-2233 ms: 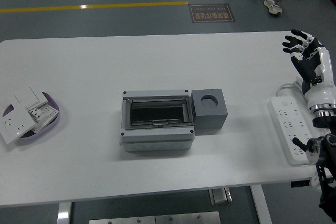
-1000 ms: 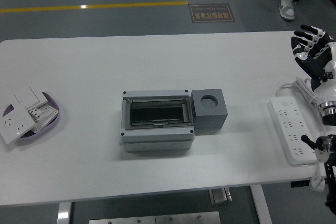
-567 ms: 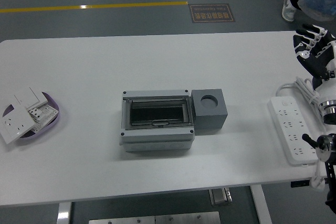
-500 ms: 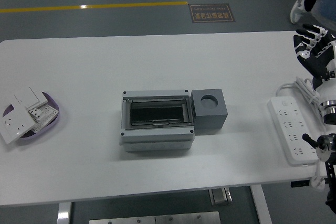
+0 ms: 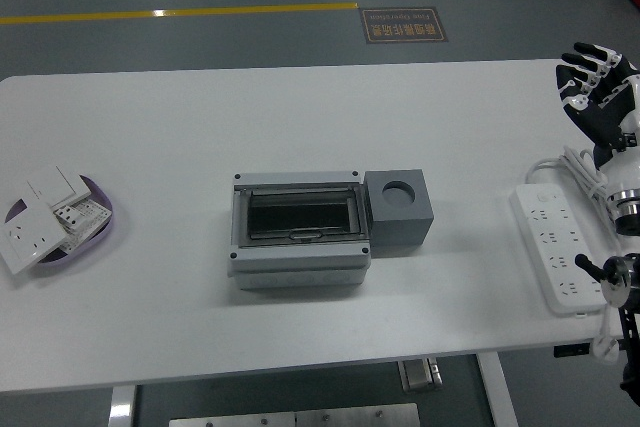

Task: Pick up the cylinder from the cube,place it in the box,flap close box

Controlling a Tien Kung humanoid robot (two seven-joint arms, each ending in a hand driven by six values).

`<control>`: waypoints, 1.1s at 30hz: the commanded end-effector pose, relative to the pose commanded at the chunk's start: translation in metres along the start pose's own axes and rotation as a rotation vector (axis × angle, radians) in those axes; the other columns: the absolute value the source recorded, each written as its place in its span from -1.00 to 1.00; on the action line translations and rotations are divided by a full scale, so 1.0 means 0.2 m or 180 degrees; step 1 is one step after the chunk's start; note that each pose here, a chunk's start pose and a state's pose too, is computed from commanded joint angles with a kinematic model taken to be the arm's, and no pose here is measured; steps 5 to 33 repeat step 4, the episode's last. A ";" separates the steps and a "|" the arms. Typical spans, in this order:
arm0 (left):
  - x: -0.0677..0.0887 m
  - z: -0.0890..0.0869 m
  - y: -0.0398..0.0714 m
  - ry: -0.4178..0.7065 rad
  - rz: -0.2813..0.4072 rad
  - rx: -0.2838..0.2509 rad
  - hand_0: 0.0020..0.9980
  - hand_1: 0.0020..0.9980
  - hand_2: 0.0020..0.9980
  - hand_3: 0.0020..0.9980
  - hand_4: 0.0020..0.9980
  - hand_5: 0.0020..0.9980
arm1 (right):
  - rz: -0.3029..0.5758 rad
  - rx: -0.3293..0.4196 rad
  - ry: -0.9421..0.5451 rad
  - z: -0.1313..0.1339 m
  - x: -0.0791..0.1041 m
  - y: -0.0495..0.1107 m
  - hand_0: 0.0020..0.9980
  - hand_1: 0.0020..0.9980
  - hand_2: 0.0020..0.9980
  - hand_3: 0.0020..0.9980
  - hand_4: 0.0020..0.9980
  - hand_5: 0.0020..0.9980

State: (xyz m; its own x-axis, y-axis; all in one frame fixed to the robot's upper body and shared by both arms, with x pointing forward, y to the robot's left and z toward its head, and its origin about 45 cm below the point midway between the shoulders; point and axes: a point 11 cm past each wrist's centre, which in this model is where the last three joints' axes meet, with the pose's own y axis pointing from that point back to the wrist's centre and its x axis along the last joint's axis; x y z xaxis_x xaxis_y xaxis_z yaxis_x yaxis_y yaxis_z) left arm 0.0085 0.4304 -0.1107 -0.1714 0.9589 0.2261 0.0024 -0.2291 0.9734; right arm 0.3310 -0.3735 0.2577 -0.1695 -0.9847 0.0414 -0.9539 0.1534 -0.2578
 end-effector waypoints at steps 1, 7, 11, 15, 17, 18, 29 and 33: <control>0.00 0.00 0.00 -0.0001 0.0001 0.0000 0.27 0.32 0.16 0.34 0.44 -0.38 | 0.0001 0.0003 -0.0002 0.00 0.00 0.00 0.40 0.26 0.25 0.27 0.42 -0.78; 0.00 0.01 0.00 -0.0001 0.0003 -0.0007 0.27 0.32 0.16 0.34 0.44 -0.38 | 0.0006 0.0013 -0.0007 0.00 0.00 0.00 0.40 0.26 0.25 0.27 0.42 -0.78; 0.00 0.01 0.00 -0.0001 0.0003 -0.0007 0.27 0.32 0.16 0.34 0.44 -0.38 | 0.0006 0.0013 -0.0007 0.00 0.00 0.00 0.40 0.26 0.25 0.27 0.42 -0.78; 0.00 0.01 0.00 -0.0001 0.0003 -0.0007 0.27 0.32 0.16 0.34 0.44 -0.38 | 0.0006 0.0013 -0.0007 0.00 0.00 0.00 0.40 0.26 0.25 0.27 0.42 -0.78; 0.00 0.01 0.00 -0.0001 0.0003 -0.0007 0.27 0.32 0.16 0.34 0.44 -0.38 | 0.0006 0.0013 -0.0007 0.00 0.00 0.00 0.40 0.26 0.25 0.27 0.42 -0.78; 0.00 0.01 0.00 -0.0001 0.0003 -0.0007 0.27 0.32 0.16 0.34 0.44 -0.38 | 0.0006 0.0013 -0.0007 0.00 0.00 0.00 0.40 0.26 0.25 0.27 0.42 -0.78; 0.00 0.01 0.00 -0.0001 0.0003 -0.0007 0.27 0.32 0.16 0.34 0.44 -0.38 | 0.0006 0.0013 -0.0007 0.00 0.00 0.00 0.40 0.26 0.25 0.27 0.42 -0.78; 0.00 0.01 0.00 -0.0001 0.0003 -0.0007 0.27 0.32 0.16 0.34 0.44 -0.38 | 0.0006 0.0013 -0.0007 0.00 0.00 0.00 0.40 0.26 0.25 0.27 0.42 -0.78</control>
